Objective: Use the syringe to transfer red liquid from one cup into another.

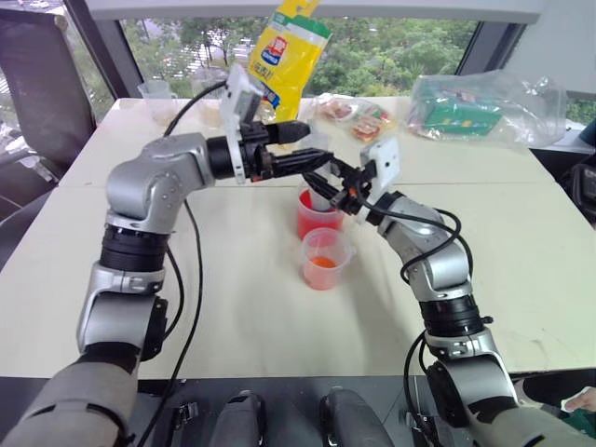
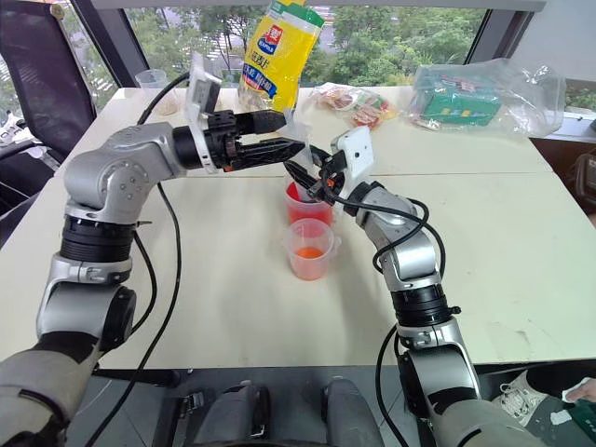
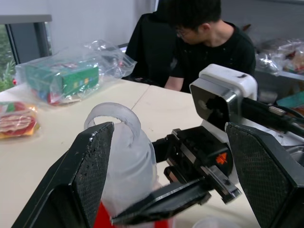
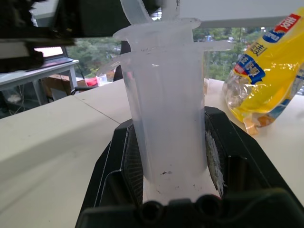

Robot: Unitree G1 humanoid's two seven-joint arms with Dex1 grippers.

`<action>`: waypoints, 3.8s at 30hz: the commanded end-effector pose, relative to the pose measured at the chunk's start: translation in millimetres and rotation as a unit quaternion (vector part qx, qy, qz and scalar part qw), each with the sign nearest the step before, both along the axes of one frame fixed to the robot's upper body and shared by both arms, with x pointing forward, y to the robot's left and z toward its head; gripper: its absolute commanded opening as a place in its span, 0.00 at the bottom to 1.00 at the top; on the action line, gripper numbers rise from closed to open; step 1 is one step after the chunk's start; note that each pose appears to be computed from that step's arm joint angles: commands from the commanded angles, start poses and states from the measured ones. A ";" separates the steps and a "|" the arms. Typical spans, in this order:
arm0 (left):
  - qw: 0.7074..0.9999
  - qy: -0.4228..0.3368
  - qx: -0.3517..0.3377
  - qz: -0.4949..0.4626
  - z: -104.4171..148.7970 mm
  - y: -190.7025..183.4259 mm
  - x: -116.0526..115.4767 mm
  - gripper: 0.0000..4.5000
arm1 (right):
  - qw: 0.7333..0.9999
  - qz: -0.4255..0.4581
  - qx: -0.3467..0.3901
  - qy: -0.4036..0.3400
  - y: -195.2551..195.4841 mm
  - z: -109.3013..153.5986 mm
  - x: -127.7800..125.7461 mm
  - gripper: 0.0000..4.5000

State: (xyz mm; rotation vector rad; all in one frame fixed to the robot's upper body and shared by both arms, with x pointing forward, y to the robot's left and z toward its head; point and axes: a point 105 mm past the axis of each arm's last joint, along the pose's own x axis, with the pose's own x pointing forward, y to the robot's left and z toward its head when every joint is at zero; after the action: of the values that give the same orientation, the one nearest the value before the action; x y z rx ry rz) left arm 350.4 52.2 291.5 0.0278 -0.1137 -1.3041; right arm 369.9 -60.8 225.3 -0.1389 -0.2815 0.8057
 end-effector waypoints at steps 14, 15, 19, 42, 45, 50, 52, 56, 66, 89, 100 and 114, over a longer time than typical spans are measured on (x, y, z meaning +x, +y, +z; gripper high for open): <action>0.999 -0.042 -0.022 -0.007 25.7 -12.2 2.4 0.01 | 0.999 0.023 -0.007 -0.024 4.5 12.6 -9.4 0.31; 0.999 -0.045 -0.025 -0.007 28.5 -12.2 2.1 0.01 | 0.999 0.025 -0.009 -0.020 4.9 10.4 -9.2 0.31; 0.998 -0.060 -0.032 -0.005 39.7 -11.1 1.0 0.01 | 0.999 0.034 -0.011 -0.002 7.0 3.0 -10.3 0.31; 0.992 -0.113 -0.054 0.007 79.1 -3.6 -0.9 0.01 | 0.998 0.042 -0.022 0.043 7.7 -24.6 -8.7 0.31; 0.992 -0.116 -0.055 0.007 81.1 -4.1 -1.4 0.01 | 0.998 0.043 -0.023 0.043 8.0 -25.1 -8.7 0.31; 0.991 -0.120 -0.056 0.008 83.2 -5.5 -1.8 0.01 | 0.998 0.044 -0.024 0.043 8.6 -25.5 -9.0 0.31; 0.991 -0.121 -0.057 0.008 83.9 -5.7 -2.2 0.01 | 0.998 0.045 -0.024 0.043 8.8 -25.4 -9.3 0.31; 0.991 -0.120 -0.053 0.009 81.7 -4.8 -2.2 0.01 | 0.998 0.048 -0.022 0.037 9.9 -21.1 -9.6 0.31; 0.996 -0.082 -0.026 0.000 51.9 -1.0 -3.9 0.22 | 0.999 0.053 -0.011 0.001 8.1 9.5 -10.8 0.31; 0.998 -0.045 -0.004 0.052 39.7 67.5 -24.7 0.93 | 0.996 0.070 0.030 -0.049 -9.3 82.7 -19.6 0.31; 0.997 -0.055 -0.003 0.046 52.5 70.2 -28.3 0.93 | 0.990 0.131 0.048 0.029 -21.7 74.3 -68.4 0.31; 0.999 -0.034 -0.009 -0.013 44.4 36.5 -34.7 0.93 | 0.992 0.109 0.013 0.069 -17.7 18.1 -72.8 0.31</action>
State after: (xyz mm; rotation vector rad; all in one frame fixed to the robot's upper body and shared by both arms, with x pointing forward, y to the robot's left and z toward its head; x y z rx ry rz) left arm 321.7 92.2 324.7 0.0201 -0.1361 -1.3172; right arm 305.1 -79.2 228.7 0.0152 -0.1029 1.0119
